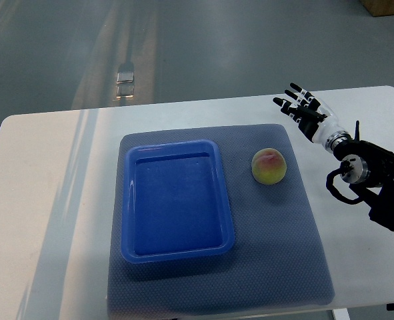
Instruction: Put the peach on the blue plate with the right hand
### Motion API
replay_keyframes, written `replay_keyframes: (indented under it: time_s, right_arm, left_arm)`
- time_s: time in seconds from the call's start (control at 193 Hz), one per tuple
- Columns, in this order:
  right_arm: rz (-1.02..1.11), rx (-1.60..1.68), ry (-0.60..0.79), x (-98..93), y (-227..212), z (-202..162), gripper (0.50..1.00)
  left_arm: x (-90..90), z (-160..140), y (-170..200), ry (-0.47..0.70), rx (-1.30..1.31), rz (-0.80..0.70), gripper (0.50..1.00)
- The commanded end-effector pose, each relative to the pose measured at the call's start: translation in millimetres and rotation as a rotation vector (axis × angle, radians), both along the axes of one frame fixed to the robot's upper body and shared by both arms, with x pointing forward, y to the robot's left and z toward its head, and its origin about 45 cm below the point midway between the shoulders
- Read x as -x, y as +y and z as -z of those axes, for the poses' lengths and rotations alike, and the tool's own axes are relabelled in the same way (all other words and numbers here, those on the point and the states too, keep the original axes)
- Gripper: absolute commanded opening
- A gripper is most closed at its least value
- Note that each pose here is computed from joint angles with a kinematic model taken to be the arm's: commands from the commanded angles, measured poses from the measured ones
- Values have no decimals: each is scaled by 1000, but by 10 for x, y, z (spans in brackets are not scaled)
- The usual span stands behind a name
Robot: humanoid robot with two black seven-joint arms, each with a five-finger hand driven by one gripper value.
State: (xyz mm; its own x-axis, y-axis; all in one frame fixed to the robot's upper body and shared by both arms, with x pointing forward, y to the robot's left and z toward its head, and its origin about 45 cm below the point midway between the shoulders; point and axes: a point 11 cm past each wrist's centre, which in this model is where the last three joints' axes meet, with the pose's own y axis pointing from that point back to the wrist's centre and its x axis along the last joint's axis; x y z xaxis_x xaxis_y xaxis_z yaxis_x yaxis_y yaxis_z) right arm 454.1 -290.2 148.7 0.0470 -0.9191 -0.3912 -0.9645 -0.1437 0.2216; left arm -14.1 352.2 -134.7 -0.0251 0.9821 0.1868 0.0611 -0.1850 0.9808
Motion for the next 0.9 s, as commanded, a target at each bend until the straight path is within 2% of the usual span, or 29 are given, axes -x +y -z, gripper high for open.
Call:
replay_keyframes:
  time_s: [0.0,0.896]
  right_arm:
    - [-1,1,1,0,-1,1,930]
    - [16,-10,-13,-21,-59,-40,930]
  left_arm:
    - [-1,1,-5,0,2,-1,1000]
    - [0,1,-7,0,3,2,1000]
